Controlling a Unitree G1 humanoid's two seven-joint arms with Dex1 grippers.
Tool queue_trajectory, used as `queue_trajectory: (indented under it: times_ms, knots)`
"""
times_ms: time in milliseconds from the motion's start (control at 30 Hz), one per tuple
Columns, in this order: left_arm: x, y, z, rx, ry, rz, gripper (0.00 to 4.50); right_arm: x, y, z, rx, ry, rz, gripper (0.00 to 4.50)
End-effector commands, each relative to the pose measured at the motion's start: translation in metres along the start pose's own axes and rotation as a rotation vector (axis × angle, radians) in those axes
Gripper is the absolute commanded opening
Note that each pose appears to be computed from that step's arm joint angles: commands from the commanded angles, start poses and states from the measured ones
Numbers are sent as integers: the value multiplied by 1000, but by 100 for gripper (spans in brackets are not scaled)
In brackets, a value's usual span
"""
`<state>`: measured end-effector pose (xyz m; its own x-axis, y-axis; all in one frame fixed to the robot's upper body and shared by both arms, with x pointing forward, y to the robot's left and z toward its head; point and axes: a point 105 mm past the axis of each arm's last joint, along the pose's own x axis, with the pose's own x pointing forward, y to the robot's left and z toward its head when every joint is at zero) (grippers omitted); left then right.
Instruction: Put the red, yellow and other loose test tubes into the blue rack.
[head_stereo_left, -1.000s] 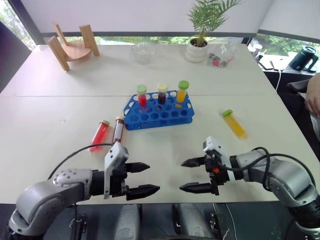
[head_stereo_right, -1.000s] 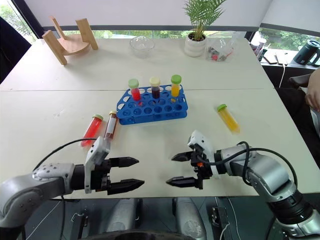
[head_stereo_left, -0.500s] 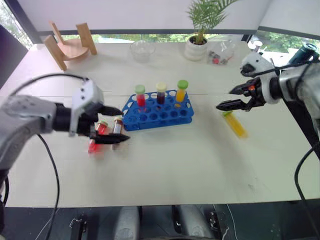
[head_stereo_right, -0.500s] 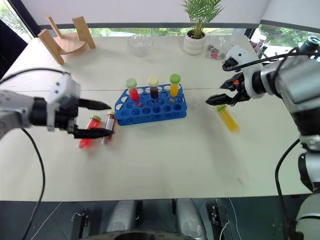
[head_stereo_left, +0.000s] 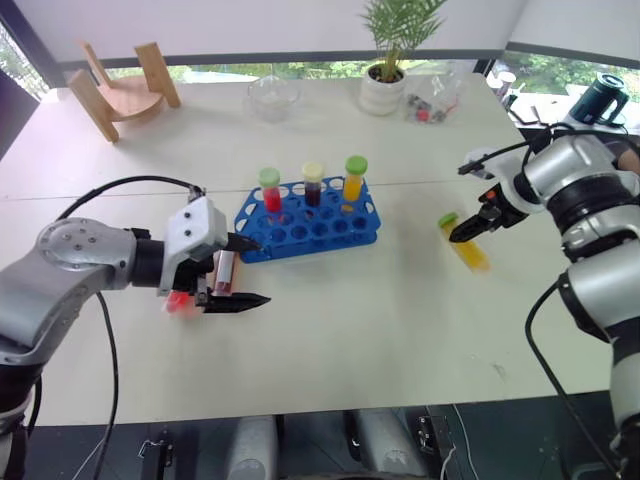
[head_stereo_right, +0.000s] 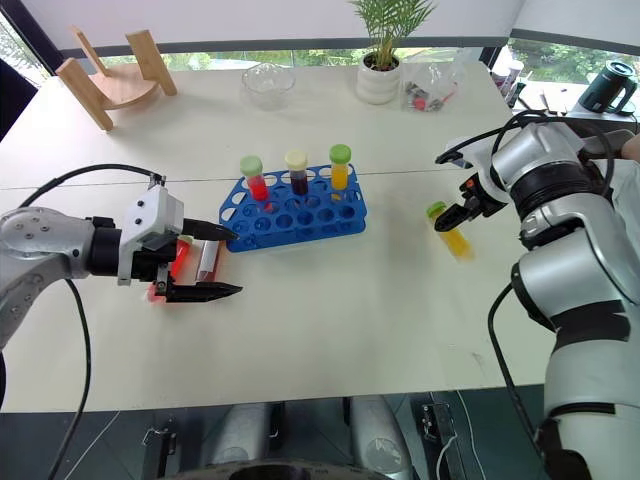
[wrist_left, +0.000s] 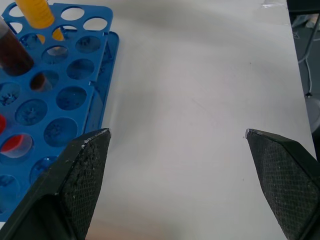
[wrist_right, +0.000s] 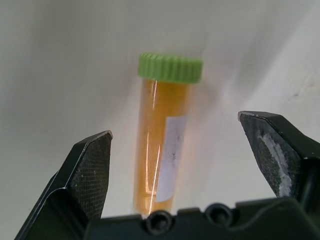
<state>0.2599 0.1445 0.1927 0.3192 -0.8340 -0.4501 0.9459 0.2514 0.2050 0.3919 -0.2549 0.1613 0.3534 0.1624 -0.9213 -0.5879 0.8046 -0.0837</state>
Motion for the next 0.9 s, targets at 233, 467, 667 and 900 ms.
queue_trajectory:
  times_ms: [233,467,667,900]
  knots:
    - [-3,7,1,35,-10,51,450,18,-1,-1,-62,22,-33,212]
    - [-7,10,-3,20,2,50,450,8,-4,13,-9,-126,-25,80]
    - [-29,21,1,-58,-38,57,450,-74,51,105,-153,-955,200,80]
    - [-43,41,-4,-175,-75,125,450,-91,127,101,-34,-1461,217,80]
